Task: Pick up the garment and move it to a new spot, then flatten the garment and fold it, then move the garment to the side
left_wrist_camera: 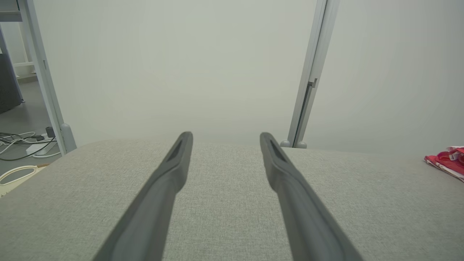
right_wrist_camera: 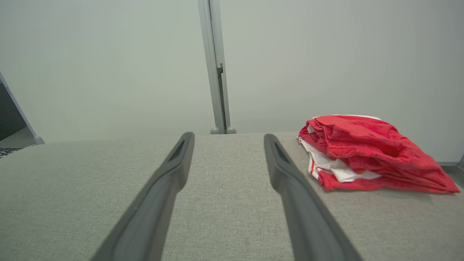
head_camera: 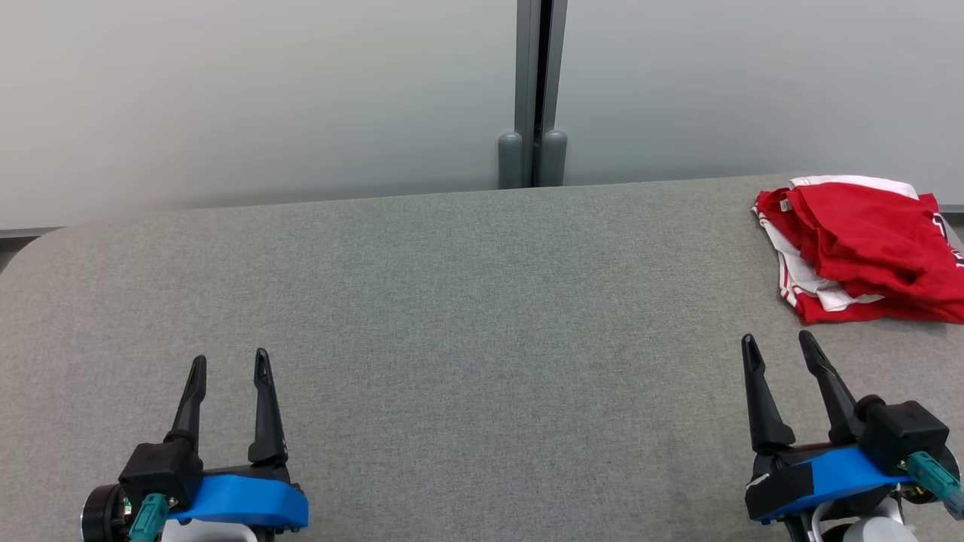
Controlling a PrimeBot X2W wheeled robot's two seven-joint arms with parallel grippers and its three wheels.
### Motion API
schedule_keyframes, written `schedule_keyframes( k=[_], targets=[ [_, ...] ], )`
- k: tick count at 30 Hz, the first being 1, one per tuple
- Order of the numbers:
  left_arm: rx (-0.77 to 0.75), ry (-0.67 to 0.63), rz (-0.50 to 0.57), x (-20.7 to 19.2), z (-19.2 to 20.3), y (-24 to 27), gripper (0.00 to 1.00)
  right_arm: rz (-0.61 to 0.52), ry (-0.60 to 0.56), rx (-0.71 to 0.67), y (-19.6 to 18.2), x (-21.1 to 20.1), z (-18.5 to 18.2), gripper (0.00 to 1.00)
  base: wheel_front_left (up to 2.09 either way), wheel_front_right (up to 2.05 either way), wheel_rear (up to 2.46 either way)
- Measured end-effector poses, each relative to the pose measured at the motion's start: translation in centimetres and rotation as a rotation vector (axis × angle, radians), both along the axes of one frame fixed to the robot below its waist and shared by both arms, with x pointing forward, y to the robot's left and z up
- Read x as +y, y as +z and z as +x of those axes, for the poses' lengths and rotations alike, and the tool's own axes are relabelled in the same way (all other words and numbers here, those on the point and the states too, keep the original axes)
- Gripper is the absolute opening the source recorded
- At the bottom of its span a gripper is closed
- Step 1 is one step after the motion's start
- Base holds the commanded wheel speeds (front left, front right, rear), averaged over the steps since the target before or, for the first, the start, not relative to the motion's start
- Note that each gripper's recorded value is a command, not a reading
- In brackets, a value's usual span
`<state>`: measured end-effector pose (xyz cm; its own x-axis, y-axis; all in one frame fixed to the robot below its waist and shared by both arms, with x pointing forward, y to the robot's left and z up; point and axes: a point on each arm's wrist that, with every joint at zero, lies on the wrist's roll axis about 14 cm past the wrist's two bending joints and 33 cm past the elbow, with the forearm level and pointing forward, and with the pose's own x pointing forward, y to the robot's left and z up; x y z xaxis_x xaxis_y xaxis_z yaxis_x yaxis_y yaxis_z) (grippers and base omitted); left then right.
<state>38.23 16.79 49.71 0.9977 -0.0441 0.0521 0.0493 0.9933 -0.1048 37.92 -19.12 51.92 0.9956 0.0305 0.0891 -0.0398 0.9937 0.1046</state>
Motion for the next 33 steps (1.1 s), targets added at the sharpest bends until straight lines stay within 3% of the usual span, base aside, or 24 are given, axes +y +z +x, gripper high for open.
schedule_keyframes(
  k=[11, 12, 18, 33],
  targets=[
    [0.004, -0.004, -0.002, -0.1, 0.0, -0.1, 1.00, 0.002, 0.002, 0.003, 0.1, 0.2, -0.2, 1.00, 0.00, 0.00, 0.00],
    [0.007, -0.003, -0.002, 0.0, 0.0, -0.2, 0.00, 0.003, 0.002, 0.006, 0.0, 0.2, -0.2, 0.00, 0.00, 0.00, 0.00],
    [0.109, 0.011, -0.019, 0.3, -1.3, -3.2, 0.00, 0.032, -0.005, 0.083, -2.3, 0.1, -0.9, 0.00, 0.00, 0.00, 0.00],
    [0.159, 0.069, -0.297, 1.3, -1.2, -3.6, 0.00, 0.308, -0.040, 0.115, -2.8, -0.7, -0.8, 0.00, 0.00, 0.00, 0.00]
  ],
)
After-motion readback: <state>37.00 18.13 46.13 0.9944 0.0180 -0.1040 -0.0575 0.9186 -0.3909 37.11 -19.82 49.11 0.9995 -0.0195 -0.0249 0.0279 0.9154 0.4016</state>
